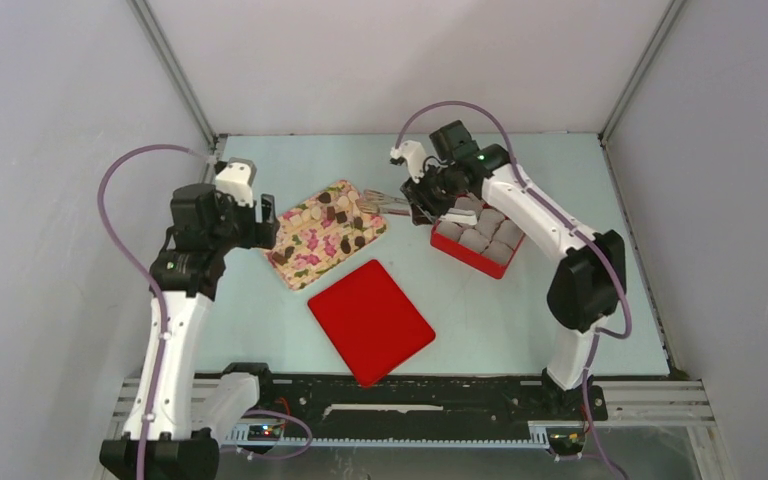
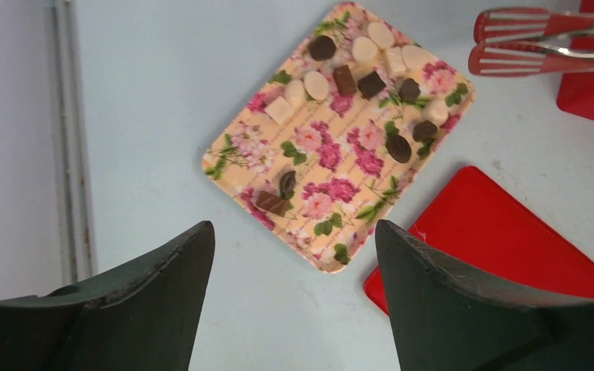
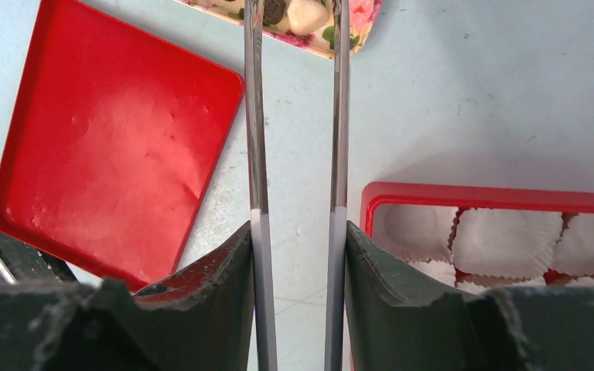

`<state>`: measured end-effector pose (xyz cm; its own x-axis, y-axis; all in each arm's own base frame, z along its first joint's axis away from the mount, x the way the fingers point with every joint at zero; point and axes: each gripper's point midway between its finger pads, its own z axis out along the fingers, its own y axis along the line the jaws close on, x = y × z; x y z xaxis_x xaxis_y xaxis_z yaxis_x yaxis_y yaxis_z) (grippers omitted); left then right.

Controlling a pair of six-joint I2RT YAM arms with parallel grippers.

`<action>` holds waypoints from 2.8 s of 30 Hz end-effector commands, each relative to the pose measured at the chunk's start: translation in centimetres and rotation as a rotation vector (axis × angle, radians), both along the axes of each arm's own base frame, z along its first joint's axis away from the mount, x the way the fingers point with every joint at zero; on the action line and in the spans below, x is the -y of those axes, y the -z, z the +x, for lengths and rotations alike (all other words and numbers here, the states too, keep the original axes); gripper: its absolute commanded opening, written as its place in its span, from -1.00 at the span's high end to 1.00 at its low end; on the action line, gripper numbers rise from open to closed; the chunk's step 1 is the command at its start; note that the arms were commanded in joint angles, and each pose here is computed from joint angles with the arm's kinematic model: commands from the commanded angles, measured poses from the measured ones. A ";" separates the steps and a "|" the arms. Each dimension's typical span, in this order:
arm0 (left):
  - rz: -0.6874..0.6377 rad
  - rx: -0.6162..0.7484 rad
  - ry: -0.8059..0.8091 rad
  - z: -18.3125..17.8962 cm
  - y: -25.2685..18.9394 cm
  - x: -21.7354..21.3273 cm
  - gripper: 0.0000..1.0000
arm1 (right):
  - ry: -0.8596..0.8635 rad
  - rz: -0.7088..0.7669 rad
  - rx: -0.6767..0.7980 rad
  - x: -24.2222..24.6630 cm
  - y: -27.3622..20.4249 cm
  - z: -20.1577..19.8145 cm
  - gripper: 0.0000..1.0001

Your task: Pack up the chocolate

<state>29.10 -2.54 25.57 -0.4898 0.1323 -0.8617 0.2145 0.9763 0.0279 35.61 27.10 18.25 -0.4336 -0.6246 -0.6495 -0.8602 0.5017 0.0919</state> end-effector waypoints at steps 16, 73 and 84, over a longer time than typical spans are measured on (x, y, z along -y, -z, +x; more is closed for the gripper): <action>-0.010 -0.015 -0.035 -1.7 2.0 -1.1 -0.66 | 0.065 -0.060 -0.006 -5.5 1.8 5.4 0.16; 0.036 0.019 -0.198 -2.9 3.0 -4.8 -0.78 | -0.015 0.000 0.105 -16.3 2.4 4.4 0.39; -0.030 0.017 -0.124 -2.4 3.2 -3.1 -0.76 | -0.072 0.122 0.058 -11.2 -4.9 1.0 0.48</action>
<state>26.13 1.55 22.27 -0.5134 0.0696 -0.8553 0.0495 0.9974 0.0515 37.43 41.06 16.74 -0.3965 -0.6394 -0.6587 -0.8833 0.4612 0.0840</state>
